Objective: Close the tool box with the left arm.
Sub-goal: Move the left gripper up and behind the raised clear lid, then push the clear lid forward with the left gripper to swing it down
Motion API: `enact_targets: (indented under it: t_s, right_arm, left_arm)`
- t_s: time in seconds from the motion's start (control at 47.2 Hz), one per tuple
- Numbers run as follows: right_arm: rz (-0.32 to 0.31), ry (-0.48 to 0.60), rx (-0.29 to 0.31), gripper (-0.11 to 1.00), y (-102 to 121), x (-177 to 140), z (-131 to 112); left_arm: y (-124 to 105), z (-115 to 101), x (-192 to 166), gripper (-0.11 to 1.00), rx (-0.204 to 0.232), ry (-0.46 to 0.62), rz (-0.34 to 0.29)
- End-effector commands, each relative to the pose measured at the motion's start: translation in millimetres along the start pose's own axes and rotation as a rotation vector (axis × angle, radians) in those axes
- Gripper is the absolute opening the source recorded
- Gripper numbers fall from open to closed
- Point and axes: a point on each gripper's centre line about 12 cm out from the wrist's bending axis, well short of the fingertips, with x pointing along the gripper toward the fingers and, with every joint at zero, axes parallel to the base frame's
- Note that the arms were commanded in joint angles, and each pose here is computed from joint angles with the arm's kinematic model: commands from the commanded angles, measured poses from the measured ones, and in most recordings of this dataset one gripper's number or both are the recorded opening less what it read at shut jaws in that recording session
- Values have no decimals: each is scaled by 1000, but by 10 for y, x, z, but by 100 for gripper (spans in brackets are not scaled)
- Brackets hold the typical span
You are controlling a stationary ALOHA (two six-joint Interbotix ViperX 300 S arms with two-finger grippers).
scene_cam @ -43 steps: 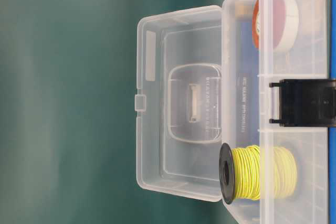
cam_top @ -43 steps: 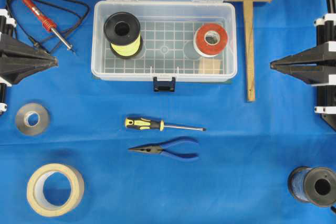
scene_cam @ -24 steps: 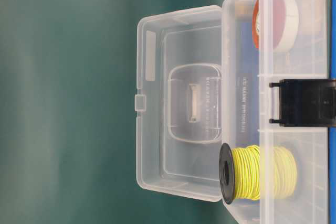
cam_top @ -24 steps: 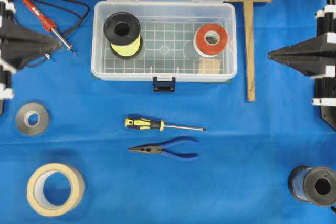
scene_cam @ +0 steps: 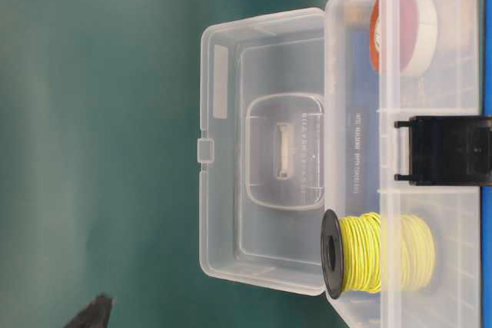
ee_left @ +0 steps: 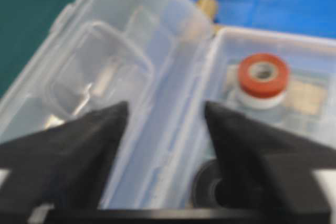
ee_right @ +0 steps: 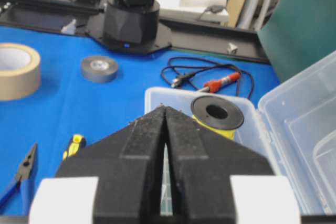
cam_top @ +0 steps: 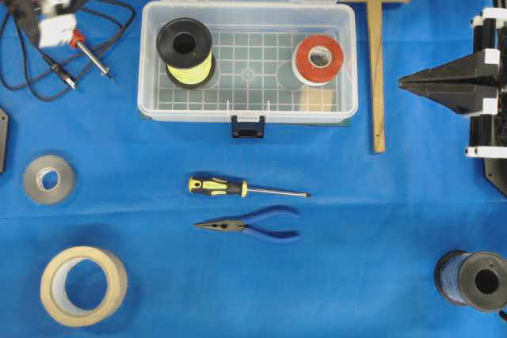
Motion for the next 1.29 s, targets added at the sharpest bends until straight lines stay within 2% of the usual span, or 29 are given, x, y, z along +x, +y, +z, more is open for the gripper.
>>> enact_targets:
  t_s: [0.0, 0.106, 0.148, 0.317, 0.614, 0.72, 1.037, 1.27]
  right_arm:
    - [-2, -14, 2, 0, -3, 22, 84]
    - [-2, 0, 2, 0, -3, 27, 60]
    - [-2, 3, 2, 0, -3, 30, 55]
    - [-3, 23, 0, 0, -7, 54, 10]
    - [-3, 43, 0, 0, -7, 80, -38]
    - [-3, 48, 0, 0, -7, 88, -47]
    - [-3, 66, 0, 0, -7, 106, -95]
    - [-5, 67, -1, 0, -10, 109, -99]
  left_arm:
    - [167, 121, 110, 65, -8, 10, 45]
    - [324, 90, 290, 89, -14, 75, 78]
    - [403, 82, 386, 92, -20, 106, 92]
    - [648, 74, 682, 91, -25, 216, 124]
    - [965, 114, 1104, 91, 31, 338, 164]
    - [1040, 68, 1232, 91, 28, 365, 171]
    - [1154, -279, 1478, 91, 4, 452, 173]
    - [1034, -315, 1462, 91, 10, 465, 149]
